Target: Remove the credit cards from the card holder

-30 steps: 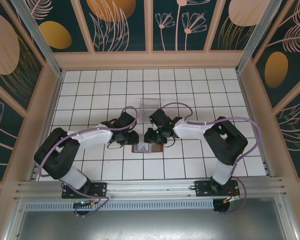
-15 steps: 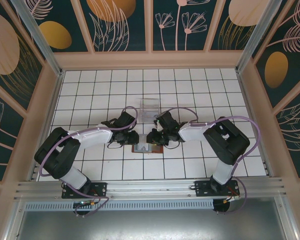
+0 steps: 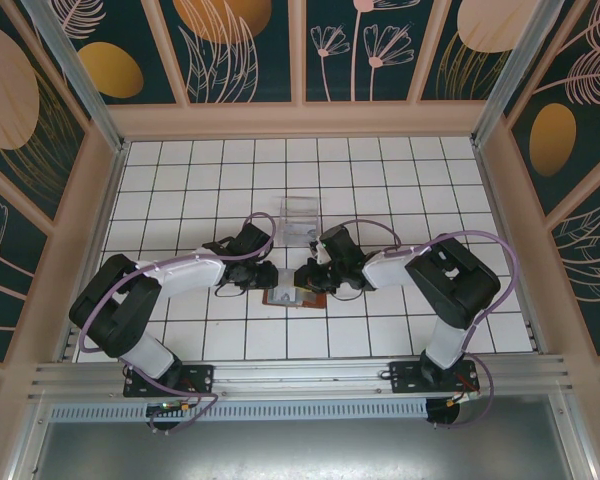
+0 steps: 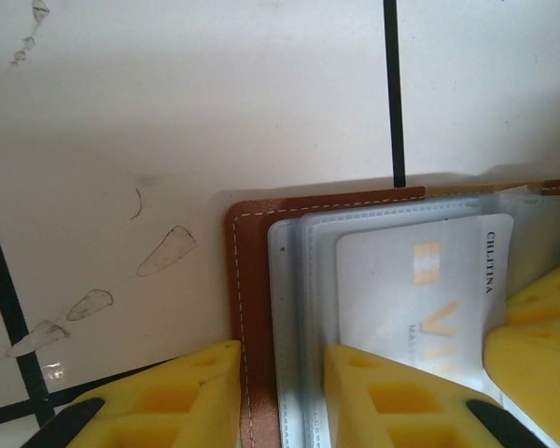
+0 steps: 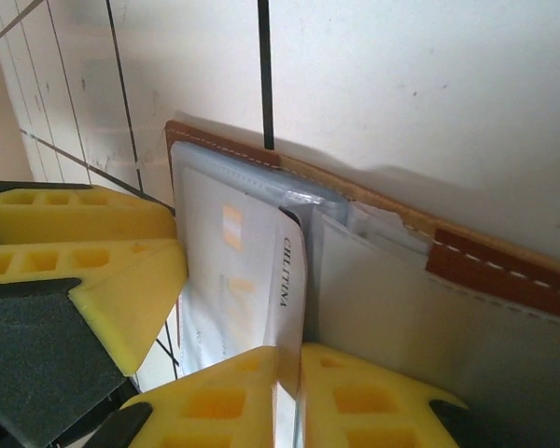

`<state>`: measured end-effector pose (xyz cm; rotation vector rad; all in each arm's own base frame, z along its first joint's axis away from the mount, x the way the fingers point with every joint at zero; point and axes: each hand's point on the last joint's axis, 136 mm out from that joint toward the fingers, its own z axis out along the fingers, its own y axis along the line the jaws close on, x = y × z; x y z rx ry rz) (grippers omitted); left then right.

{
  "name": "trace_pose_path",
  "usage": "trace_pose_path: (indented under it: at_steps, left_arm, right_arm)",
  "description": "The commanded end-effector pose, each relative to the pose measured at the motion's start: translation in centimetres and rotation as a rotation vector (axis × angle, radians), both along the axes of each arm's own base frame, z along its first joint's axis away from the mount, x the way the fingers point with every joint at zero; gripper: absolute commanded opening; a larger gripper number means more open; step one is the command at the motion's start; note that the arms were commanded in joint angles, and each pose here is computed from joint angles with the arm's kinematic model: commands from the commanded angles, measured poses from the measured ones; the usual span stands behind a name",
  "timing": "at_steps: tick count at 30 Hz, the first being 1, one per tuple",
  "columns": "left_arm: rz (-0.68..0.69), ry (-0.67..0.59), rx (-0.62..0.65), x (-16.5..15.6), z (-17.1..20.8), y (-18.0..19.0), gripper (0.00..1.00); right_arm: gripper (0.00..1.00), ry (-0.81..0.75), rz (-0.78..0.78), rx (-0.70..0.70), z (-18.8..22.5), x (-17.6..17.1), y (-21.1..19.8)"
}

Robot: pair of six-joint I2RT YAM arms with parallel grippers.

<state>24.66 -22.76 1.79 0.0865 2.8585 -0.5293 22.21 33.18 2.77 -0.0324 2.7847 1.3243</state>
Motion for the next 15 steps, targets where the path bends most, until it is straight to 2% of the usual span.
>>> trace_pose_path:
  at_steps: [1,8,15]
  left_arm:
    - [-0.006,0.109,0.128,-2.6,-3.41,2.58,0.29]
    - [-0.006,0.11,0.127,-2.6,-3.36,2.54,0.29]
    - [-0.005,0.111,0.132,-2.59,-3.32,2.63,0.29]
  right_arm:
    - [0.17,0.032,0.024,0.019,-0.63,-0.85,0.19]
    - [0.19,0.042,0.025,0.019,-0.9,-0.96,0.19]
    - [0.09,0.036,0.012,-0.001,-0.94,-0.84,-0.25]
